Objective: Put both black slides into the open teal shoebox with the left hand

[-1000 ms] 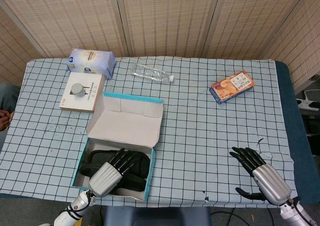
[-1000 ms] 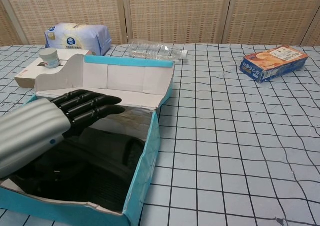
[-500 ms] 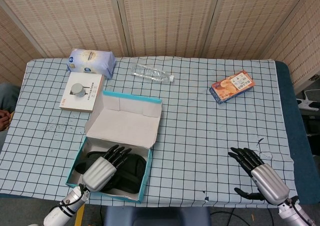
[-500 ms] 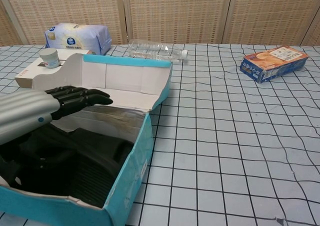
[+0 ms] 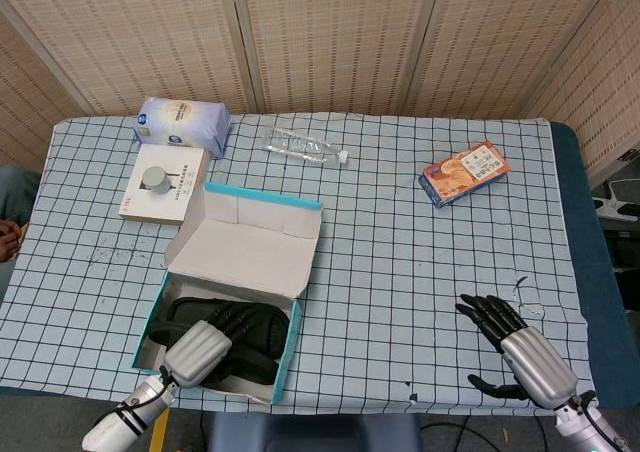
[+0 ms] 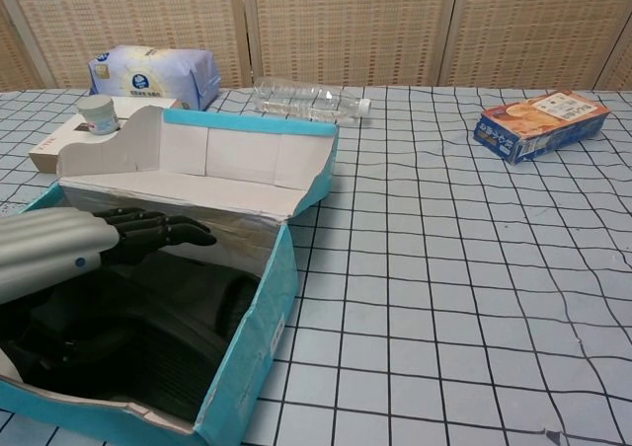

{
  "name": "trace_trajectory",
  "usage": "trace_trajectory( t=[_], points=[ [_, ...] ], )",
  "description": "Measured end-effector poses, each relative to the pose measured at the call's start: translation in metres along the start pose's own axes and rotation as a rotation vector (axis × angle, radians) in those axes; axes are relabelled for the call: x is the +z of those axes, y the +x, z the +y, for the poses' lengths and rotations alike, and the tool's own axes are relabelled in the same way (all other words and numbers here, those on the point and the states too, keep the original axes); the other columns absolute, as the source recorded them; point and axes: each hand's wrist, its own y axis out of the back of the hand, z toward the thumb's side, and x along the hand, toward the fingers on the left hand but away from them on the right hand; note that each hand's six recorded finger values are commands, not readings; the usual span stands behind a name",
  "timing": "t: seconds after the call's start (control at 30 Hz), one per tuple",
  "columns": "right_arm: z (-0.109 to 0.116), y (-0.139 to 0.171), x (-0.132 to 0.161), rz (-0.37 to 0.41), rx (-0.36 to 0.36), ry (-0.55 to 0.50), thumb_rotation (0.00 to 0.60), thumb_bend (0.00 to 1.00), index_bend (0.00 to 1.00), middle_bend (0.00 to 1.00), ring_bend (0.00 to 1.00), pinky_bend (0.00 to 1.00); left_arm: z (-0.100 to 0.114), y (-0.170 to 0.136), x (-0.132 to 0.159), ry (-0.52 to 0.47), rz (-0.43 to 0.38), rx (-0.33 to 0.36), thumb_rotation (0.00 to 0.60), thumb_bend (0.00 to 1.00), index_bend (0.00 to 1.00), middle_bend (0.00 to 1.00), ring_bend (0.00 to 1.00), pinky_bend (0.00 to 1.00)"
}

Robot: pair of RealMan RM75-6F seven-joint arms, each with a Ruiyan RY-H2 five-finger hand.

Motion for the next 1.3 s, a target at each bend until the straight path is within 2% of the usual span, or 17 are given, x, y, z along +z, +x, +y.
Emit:
trace_trajectory(
  t=[0.23,0.3,0.4,0.5,0.63,0.77,0.87,0.97,1.13,1.3],
  points=[
    [0.001,0.001,-0.002,-0.005,-0.002,-0.001,0.583,0.16,0.0,0.0,0.0,0.0,0.02,-0.006,0.003,-0.069,-0.028,0.023,0.6,0.47,0.0,0.0,0.0,0.05],
    [0.0,0.002,-0.002,-0.004,0.0,-0.001,0.584,0.16,0.0,0.0,0.0,0.0,0.024,-0.008,0.002,-0.096,-0.027,0.033,0.597,0.55,0.0,0.0,0.0,0.05],
    [0.002,0.002,-0.001,0.001,0.0,-0.002,0.583,0.16,0.0,0.0,0.0,0.0,0.031,-0.013,-0.005,-0.107,-0.011,0.062,0.568,0.63,0.0,0.09,0.07,0.07],
    [0.008,0.002,0.001,0.009,-0.013,0.005,0.583,0.16,0.0,0.0,0.0,0.0,0.031,-0.02,-0.014,-0.065,0.021,0.072,0.566,0.64,0.0,0.12,0.08,0.08],
    [0.016,0.003,0.005,0.02,-0.03,0.016,0.583,0.16,0.0,0.0,0.0,0.0,0.026,-0.034,-0.029,0.017,0.081,0.079,0.567,0.64,0.0,0.12,0.07,0.08],
    [0.018,0.003,0.009,0.027,-0.028,0.017,0.583,0.16,0.0,0.0,0.0,0.0,0.016,-0.042,-0.034,0.064,0.104,0.065,0.565,0.63,0.0,0.11,0.04,0.08],
    [0.017,0.004,0.01,0.027,-0.023,0.018,0.583,0.16,0.0,0.0,0.0,0.0,0.013,-0.044,-0.035,0.097,0.111,0.062,0.564,0.63,0.0,0.13,0.09,0.08],
    [0.016,0.005,0.009,0.02,-0.018,0.02,0.583,0.16,0.0,0.0,0.0,0.0,0.015,-0.049,-0.034,0.133,0.116,0.079,0.567,0.62,0.05,0.14,0.1,0.08],
    [0.013,0.004,0.008,0.017,-0.009,0.017,0.583,0.16,0.0,0.0,0.0,0.0,0.022,-0.06,-0.027,0.2,0.108,0.16,0.548,0.62,0.12,0.15,0.09,0.08],
    [0.015,0.005,0.008,0.016,-0.016,0.017,0.583,0.16,0.0,0.0,0.0,0.0,0.013,-0.07,-0.029,0.209,0.122,0.138,0.555,0.61,0.18,0.21,0.12,0.08]
  ],
)
